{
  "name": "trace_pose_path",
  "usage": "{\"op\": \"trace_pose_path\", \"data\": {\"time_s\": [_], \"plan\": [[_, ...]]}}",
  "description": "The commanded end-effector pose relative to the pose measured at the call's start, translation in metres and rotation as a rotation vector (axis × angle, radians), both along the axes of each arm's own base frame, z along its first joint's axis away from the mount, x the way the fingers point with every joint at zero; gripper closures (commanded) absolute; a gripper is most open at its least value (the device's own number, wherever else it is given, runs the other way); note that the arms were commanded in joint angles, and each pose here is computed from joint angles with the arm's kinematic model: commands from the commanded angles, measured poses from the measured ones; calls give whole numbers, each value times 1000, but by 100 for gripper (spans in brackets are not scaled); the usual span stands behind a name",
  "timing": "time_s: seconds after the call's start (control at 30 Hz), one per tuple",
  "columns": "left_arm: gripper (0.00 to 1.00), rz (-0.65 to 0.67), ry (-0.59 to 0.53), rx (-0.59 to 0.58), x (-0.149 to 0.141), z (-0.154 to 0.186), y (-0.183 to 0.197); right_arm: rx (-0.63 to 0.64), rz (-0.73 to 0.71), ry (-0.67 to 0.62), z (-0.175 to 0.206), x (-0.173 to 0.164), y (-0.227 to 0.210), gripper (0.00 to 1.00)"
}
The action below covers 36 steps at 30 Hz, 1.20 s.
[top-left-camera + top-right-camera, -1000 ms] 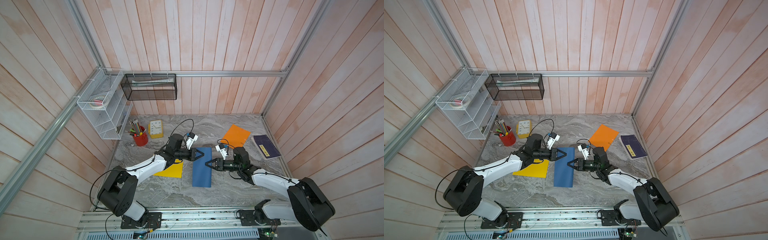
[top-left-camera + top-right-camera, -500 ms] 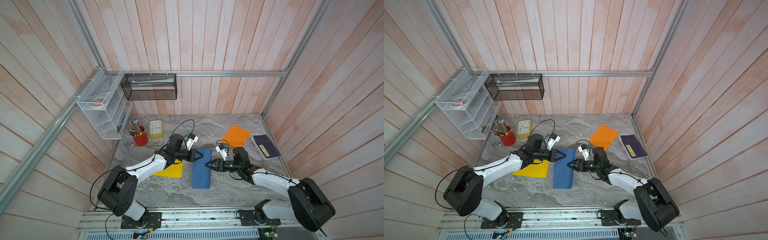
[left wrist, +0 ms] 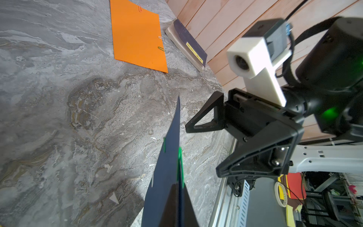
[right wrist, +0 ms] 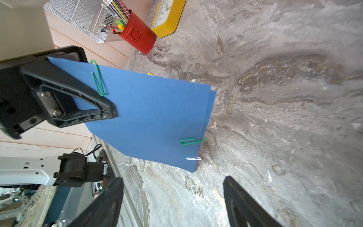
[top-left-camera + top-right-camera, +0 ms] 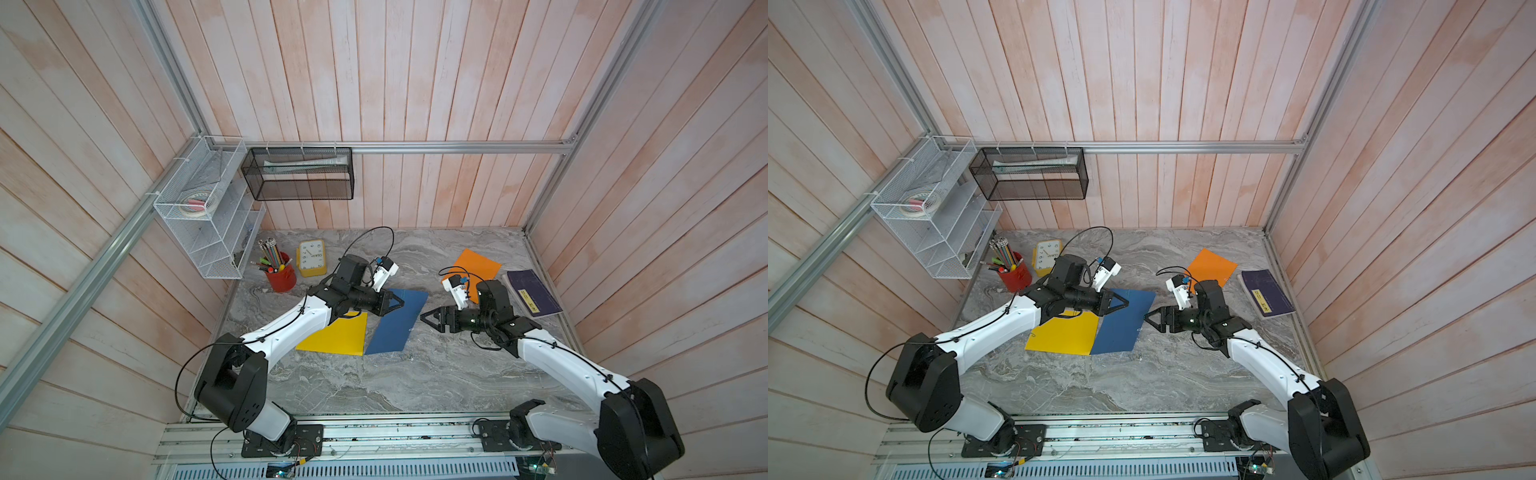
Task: Unclip the paperclips from the documents
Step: Pick up the document from the center of the board, then remove the paper clip from the document.
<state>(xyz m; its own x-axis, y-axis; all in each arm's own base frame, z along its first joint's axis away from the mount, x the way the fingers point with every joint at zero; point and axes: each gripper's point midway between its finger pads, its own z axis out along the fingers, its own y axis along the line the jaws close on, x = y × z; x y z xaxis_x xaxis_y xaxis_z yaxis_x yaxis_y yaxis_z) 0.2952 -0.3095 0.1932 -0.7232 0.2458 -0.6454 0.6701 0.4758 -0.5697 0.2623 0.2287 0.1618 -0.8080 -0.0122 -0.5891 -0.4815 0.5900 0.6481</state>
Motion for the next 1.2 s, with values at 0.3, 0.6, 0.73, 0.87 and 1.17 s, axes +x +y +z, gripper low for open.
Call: {"op": "trace_pose_path", "data": {"time_s": [0.3,0.6,0.73,0.87,1.17], "plan": [[100,-87,-87,71,-5,8,10,-129,2,-287,50,23,-17,19],[100,-182,-88,33,-6,24,-1,-113,151,-375,69,30,3,19],[100,-206,-70,30,-9,22,-3,-117,196,-402,71,32,8,20],[100,-214,-58,35,-11,18,-3,-79,239,-432,74,33,14,23],[100,-250,-39,37,-21,17,-7,-2,313,-463,80,31,27,26]]}}
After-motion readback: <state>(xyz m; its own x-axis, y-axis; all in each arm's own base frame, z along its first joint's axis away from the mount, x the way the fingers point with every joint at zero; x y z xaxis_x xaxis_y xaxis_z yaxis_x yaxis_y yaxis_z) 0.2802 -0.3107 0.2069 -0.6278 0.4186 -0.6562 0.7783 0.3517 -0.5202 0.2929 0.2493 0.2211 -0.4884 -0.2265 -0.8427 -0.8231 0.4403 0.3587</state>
